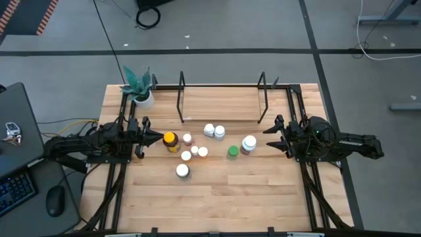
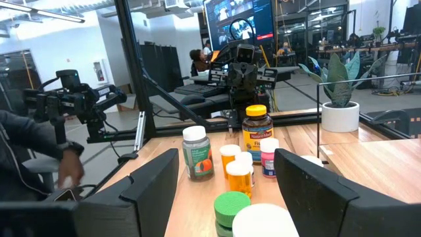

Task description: Pick and place medicine bottles onto shelf by color

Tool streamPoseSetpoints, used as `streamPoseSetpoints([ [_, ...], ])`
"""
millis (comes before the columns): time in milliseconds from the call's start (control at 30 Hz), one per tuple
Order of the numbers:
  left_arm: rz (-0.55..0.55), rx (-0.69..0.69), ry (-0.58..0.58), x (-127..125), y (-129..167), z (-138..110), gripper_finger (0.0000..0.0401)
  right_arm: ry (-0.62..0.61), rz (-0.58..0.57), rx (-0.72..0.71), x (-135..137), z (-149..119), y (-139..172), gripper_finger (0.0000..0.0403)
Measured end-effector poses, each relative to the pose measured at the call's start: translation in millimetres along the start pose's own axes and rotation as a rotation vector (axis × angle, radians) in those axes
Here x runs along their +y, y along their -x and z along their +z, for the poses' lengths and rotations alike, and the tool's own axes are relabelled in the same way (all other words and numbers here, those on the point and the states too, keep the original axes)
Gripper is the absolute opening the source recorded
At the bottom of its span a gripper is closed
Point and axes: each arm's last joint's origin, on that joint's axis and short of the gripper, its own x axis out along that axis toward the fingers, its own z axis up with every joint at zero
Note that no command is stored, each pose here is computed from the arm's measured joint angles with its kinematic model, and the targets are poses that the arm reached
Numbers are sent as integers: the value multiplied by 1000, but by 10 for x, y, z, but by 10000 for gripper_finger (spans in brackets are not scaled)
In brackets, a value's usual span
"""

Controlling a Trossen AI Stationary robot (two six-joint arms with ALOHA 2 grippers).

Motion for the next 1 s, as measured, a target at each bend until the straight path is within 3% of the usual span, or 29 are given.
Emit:
streamPoseSetpoints([
  [1000,0,0,0,0,0,-1,39,0,0,0,0,0,0,257],
])
